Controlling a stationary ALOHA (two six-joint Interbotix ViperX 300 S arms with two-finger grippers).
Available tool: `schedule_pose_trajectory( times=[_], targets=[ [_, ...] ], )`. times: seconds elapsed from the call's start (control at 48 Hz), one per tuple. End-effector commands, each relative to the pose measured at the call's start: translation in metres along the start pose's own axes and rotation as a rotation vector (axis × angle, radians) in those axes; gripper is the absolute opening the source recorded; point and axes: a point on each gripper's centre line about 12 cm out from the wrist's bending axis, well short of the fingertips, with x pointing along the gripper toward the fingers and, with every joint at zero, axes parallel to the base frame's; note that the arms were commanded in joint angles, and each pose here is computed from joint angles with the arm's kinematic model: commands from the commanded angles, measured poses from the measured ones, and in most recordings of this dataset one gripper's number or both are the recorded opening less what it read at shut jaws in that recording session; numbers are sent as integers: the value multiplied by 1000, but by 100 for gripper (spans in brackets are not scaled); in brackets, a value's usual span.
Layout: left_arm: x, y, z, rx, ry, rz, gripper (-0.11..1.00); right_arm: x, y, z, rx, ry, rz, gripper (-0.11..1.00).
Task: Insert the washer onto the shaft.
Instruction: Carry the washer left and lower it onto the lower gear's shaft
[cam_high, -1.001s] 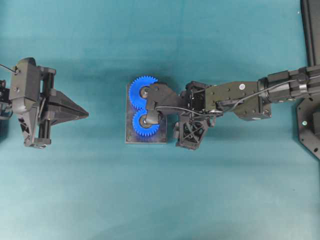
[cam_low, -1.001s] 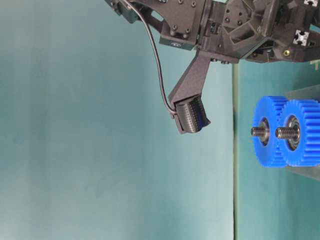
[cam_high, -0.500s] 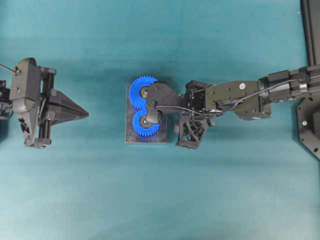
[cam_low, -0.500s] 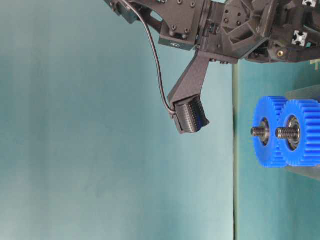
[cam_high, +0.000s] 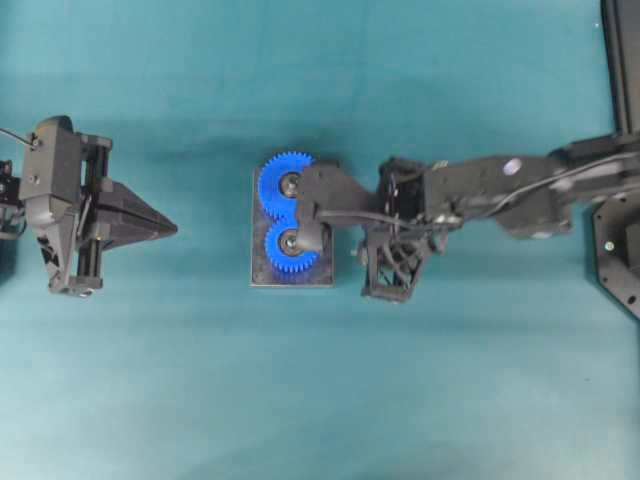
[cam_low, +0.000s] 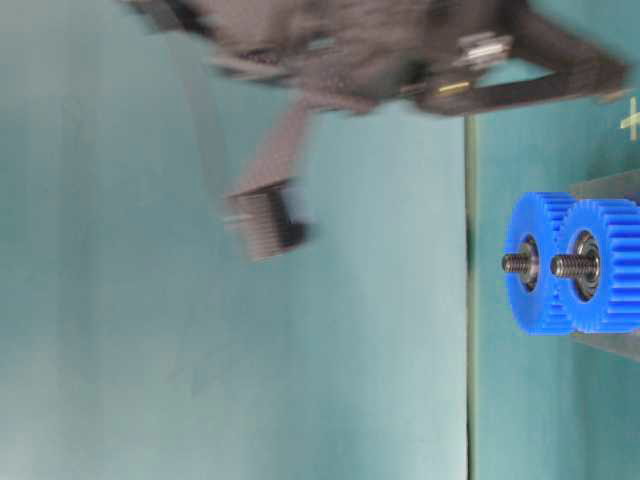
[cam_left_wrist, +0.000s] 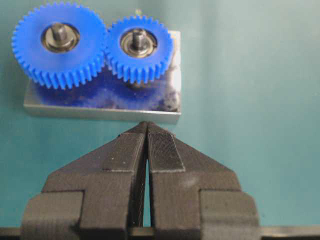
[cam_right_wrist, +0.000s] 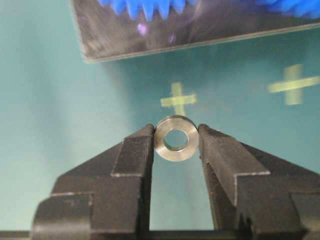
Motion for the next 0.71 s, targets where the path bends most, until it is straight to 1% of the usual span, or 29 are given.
schedule_pose_trajectory(
  times=[0.0,0.146,0.354,0.542,0.688],
  targets=[
    [-1,-1,8,1,-27,-3,0,-28,4,21,-14,-75,6,30],
    [-1,-1,8,1,-27,-3,0,-41,8,47,-52,-116,3,29],
    [-1,-1,9,2,-29,-3,0,-33,13,74,-110,-110,-2,30],
    [-1,-1,10,1,-32,-4,0,-20,14,83,-140,-76,-7,30],
    [-1,-1,9,1,-32,-4,0,-14,15,86,-145,-70,-8,30]
  ],
)
